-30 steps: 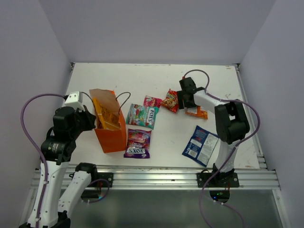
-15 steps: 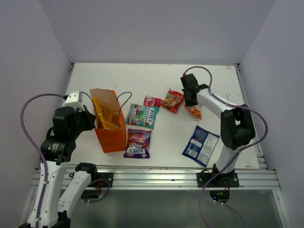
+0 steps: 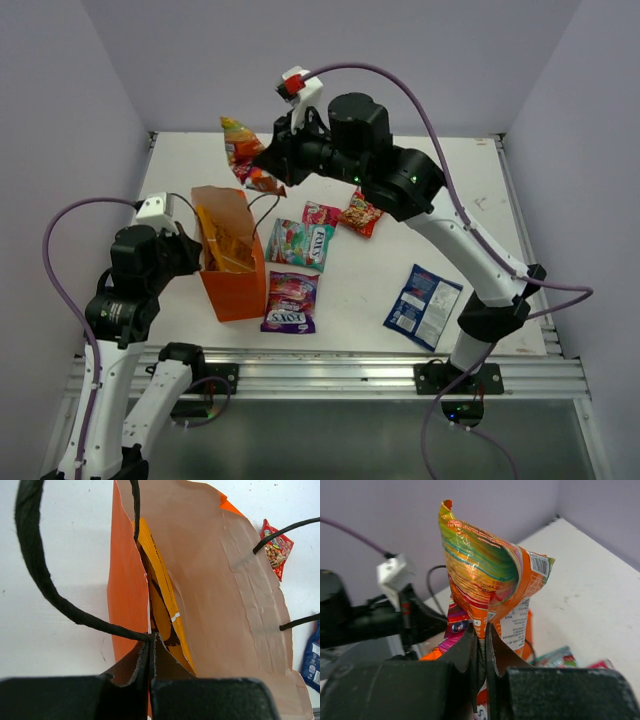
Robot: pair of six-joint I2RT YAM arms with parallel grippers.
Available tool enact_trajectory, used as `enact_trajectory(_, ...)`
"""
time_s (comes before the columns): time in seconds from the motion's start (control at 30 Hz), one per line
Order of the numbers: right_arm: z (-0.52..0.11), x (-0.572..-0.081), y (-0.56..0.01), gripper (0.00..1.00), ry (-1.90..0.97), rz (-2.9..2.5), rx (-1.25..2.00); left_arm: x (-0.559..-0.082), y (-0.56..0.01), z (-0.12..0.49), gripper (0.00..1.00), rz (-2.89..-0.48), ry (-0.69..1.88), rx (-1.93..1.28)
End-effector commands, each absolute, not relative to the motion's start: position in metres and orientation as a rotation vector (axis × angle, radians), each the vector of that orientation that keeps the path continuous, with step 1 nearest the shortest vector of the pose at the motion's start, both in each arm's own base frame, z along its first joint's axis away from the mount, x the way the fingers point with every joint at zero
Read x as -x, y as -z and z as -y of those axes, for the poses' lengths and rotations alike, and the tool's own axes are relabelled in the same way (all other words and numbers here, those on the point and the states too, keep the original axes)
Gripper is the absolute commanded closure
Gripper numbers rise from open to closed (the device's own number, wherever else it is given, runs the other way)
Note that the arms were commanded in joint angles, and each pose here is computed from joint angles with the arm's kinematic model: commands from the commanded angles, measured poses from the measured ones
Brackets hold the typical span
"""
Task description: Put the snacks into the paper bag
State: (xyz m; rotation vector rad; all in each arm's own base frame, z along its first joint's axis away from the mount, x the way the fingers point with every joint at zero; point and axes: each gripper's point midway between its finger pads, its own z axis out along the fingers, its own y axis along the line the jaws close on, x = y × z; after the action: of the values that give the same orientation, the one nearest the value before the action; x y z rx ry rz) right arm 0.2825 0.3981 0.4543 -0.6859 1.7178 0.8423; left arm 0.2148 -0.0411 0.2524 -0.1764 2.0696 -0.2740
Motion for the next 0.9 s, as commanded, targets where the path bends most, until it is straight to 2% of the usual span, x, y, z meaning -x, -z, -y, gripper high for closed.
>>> enact_trajectory(0.0, -0.444, -0.242, -0.442, 1.00, -1.066, -1.754, 0.820, -0.218, -0.271, 0.046, 1.00, -2.003, 0.298, 0.135)
enact_trajectory(0.27, -0.511, -0.205, -0.399, 1.00, -1.273, -1.812, 0.918, -0.216, -0.272, 0.045, 1.00, -1.997, 0.295, 0.132)
enact_trajectory(0.57, -0.503, -0.223, -0.381, 0.99, -1.113, -1.854, 0.856, -0.214, -0.270, 0.044, 1.00, -1.997, 0.292, 0.130)
enact_trajectory(0.63, -0.495, -0.232, -0.377, 0.86, -1.043, -1.881, 0.824, -0.213, -0.269, 0.044, 1.00, -1.996, 0.293, 0.129)
enact_trajectory(0.67, -0.493, -0.234, -0.375, 0.66, -1.019, -1.886, 0.820, -0.213, -0.268, 0.045, 1.00, -1.997, 0.296, 0.127)
enact_trajectory(0.73, -0.486, -0.236, -0.371, 0.56, -0.978, -1.902, 0.816, -0.213, -0.267, 0.046, 1.00, -1.996, 0.299, 0.125)
enact_trajectory(0.77, -0.483, -0.239, -0.367, 0.44, -0.947, -1.911, 0.805, -0.213, -0.267, 0.046, 1.00, -1.998, 0.302, 0.124)
enact_trajectory(0.8, -0.476, -0.239, -0.375, 0.38, -0.936, -1.899, 0.791, -0.213, -0.266, 0.046, 1.00, -1.998, 0.302, 0.123)
enact_trajectory(0.87, -0.462, -0.246, -0.384, 0.32, -0.873, -1.880, 0.751, -0.212, -0.267, 0.046, 1.00, -1.997, 0.302, 0.123)
